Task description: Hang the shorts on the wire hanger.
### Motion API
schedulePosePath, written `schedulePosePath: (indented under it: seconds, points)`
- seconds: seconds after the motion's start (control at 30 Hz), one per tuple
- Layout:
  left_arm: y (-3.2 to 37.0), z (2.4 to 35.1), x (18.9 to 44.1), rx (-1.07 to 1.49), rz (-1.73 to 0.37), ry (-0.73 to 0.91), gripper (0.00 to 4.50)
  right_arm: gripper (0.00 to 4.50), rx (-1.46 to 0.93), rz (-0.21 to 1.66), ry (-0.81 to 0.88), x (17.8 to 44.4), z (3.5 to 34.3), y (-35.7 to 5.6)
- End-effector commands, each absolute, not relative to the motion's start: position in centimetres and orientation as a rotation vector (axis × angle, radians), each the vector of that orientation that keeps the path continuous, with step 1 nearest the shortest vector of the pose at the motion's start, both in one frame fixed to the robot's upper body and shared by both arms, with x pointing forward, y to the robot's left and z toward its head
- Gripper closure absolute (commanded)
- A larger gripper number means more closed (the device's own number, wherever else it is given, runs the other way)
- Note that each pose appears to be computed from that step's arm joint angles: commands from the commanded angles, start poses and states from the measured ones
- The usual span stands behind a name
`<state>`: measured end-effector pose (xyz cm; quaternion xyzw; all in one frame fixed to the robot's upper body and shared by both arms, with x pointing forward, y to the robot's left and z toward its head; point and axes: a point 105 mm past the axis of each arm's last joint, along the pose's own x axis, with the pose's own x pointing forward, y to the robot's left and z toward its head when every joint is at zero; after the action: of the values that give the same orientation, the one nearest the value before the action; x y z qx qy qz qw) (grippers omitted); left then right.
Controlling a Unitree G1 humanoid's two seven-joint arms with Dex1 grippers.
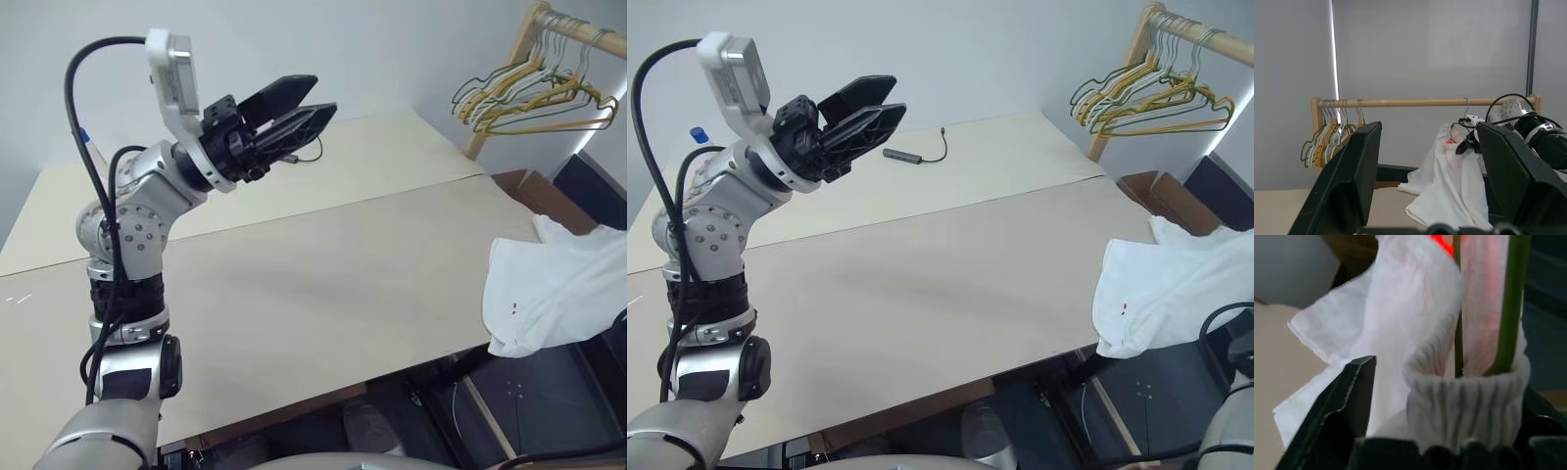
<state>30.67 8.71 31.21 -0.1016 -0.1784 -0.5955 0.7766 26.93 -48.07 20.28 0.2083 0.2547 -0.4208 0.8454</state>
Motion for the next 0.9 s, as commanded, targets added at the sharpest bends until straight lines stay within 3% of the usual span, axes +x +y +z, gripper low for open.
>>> schedulePosePath:
  seconds: [0.03, 0.47, 0.7, 0.8, 0.9]
  points:
    - [9.0, 32.2, 30.2, -0.183, -1.287, -0.425, 1.16, 0.05, 0.264, -0.954, 0.377, 27.3, 23.4, -48.8]
    - [9.2, 32.0, 30.2, -0.168, -1.284, -0.419, 1.16, 0.05, -0.154, -1.194, -0.123, 26.6, 28.7, -46.9]
    - [9.2, 31.5, 30.5, -0.141, -1.275, -0.402, 1.16, 0.05, -0.522, -1.282, -0.549, 25.2, 34.1, -41.6]
    - [9.8, 30.7, 31.0, -0.098, -1.242, -0.370, 1.16, 0.05, -0.708, -1.126, -0.782, 26.2, 36.8, -36.2]
    - [10.5, 29.4, 31.4, -0.031, -1.197, -0.334, 1.16, 0.05, -0.635, -0.784, -0.782, 29.8, 36.7, -32.5]
